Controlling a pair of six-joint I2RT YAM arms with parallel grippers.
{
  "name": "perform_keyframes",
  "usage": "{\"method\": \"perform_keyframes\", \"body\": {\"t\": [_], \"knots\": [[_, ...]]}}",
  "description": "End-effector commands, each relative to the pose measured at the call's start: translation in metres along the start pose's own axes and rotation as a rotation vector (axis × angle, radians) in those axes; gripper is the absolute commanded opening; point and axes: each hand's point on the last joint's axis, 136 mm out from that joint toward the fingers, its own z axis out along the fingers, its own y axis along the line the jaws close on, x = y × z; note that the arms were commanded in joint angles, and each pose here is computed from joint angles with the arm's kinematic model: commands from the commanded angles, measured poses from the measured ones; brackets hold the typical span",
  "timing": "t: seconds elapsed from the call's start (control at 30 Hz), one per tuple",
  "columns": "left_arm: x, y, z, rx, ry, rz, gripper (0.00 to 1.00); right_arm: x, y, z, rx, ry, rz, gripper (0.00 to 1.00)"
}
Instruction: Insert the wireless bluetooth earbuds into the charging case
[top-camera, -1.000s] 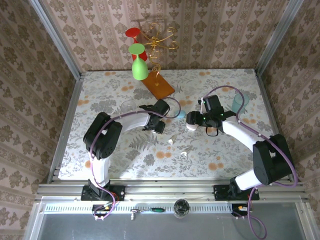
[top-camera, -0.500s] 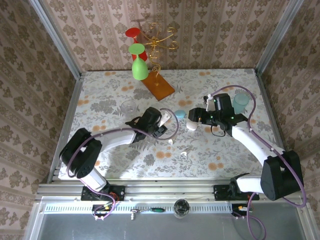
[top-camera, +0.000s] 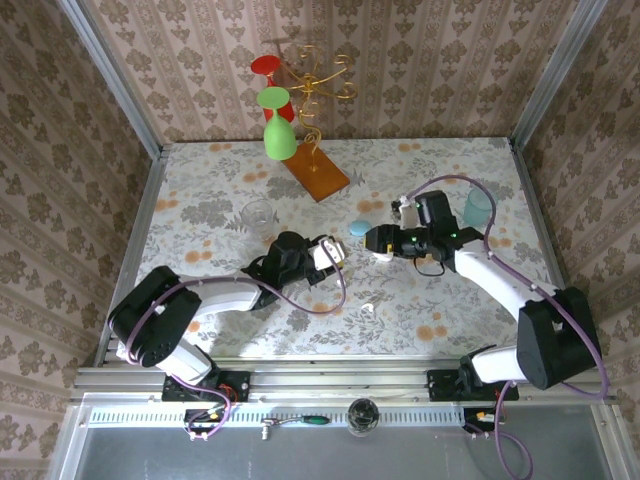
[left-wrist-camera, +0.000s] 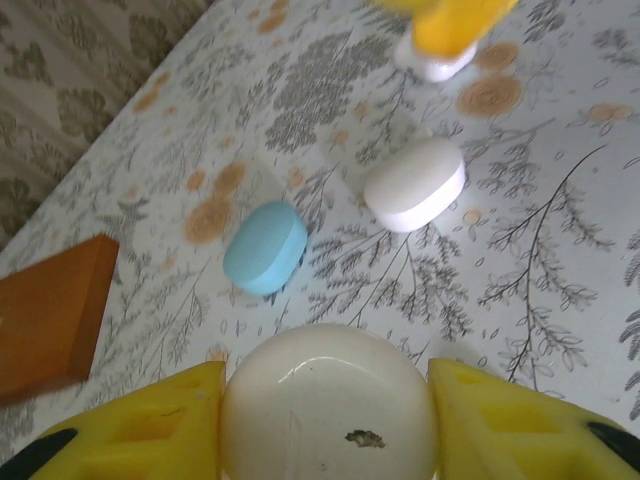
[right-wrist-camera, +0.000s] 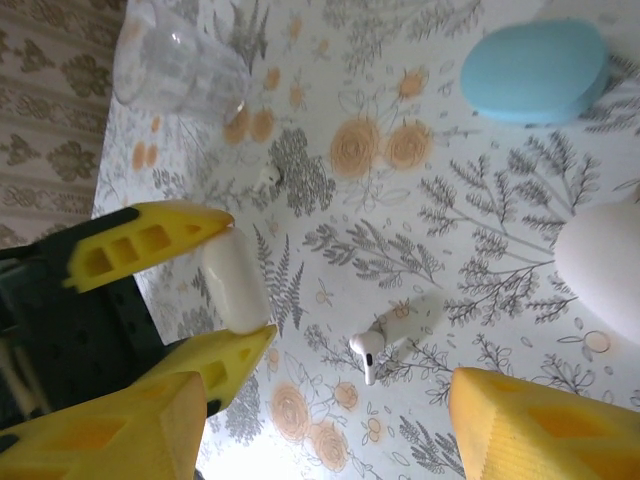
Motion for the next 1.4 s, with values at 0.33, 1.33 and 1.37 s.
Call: {"method": "perform_keyframes", "body": {"t": [0.33,1.33,1.37], "knots": [[-0.03,-0.015,-0.005,0.072,-0.154,0.089,0.42,0.003,0.032,0.037,-0.108,0.079,-0.028,0.63],[-0.039,-0.008,0.006,0.061,-0.126,0.088,0.44,0.025,0.04,0.056,-0.203,0.205,-0.115,0.38],[-0.038,-0.009,0.006,0.064,-0.126,0.089,0.44,0.024,0.038,0.055,-0.191,0.202,-0.115,0.36]]}}
